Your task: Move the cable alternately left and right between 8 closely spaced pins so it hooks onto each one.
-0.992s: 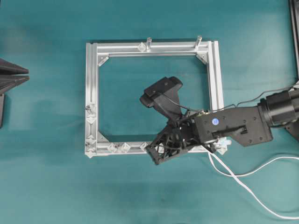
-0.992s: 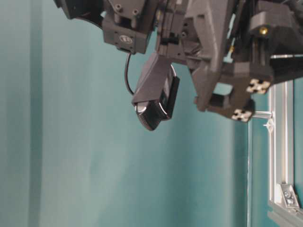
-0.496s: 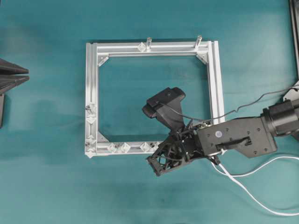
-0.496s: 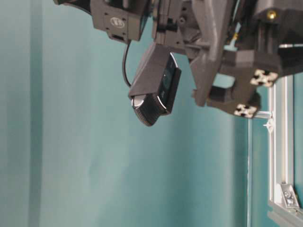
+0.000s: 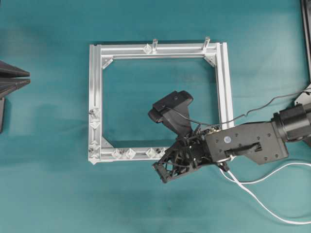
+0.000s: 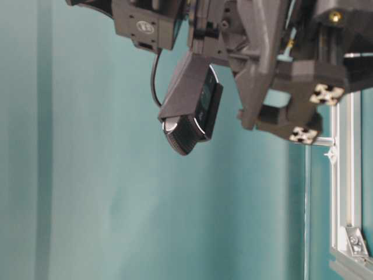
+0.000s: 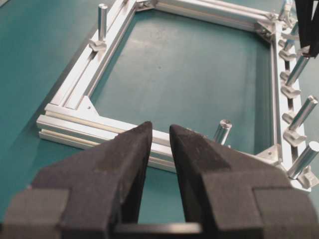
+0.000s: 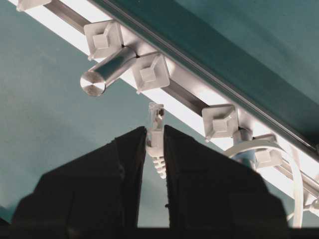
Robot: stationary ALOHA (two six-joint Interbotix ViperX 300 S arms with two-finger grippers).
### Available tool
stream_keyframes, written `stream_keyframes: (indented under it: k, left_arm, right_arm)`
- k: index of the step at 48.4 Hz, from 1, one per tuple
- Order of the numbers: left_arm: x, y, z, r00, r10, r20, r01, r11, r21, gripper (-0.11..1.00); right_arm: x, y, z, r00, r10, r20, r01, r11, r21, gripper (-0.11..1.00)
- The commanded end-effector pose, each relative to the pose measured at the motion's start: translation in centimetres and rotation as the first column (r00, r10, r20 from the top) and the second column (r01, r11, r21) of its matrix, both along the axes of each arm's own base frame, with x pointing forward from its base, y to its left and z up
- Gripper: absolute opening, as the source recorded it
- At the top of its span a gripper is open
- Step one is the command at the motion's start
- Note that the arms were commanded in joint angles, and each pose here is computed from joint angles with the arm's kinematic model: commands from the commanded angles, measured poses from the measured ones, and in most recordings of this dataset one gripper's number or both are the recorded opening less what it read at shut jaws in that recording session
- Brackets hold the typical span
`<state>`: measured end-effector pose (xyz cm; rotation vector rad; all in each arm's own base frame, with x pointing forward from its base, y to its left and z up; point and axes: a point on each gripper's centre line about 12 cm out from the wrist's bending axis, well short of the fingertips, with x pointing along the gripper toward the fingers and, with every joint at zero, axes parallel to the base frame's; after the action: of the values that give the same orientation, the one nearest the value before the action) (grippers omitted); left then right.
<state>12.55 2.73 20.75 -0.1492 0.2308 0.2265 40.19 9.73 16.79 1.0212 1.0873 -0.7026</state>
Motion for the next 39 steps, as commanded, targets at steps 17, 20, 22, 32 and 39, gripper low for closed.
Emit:
stream_keyframes:
  k: [17, 20, 22, 32, 39]
  left_arm:
    - [0.1, 0.1, 0.4, 1.0, 0.005, 0.008, -0.005, 1.0, -0.001, 0.27]
    - [0.1, 0.1, 0.3, 1.0, 0.004, 0.006, -0.004, 1.0, 0.0, 0.27]
    - [0.1, 0.1, 0.3, 1.0, 0.004, 0.007, -0.004, 1.0, -0.002, 0.27]
    - [0.1, 0.1, 0.4, 1.0, 0.004, 0.006, -0.004, 1.0, 0.0, 0.27]
    - [0.1, 0.1, 0.4, 1.0, 0.004, 0.008, -0.004, 1.0, -0.001, 0.27]
  right_arm:
    - [0.2, 0.7, 1.1, 0.999, 0.017, 0.03, -0.017, 1.0, 0.005, 0.13]
    - [0.1, 1.2, 1.2, 0.999, 0.024, 0.033, -0.025, 1.0, 0.009, 0.13]
    - [0.1, 1.4, 1.3, 0.999, 0.03, 0.035, -0.03, 0.999, 0.011, 0.13]
    - [0.2, 3.3, 1.9, 0.998, 0.041, 0.052, -0.043, 0.999, 0.031, 0.13]
    - [1.0, 5.2, 2.0, 0.996, 0.06, 0.066, -0.063, 0.997, 0.042, 0.13]
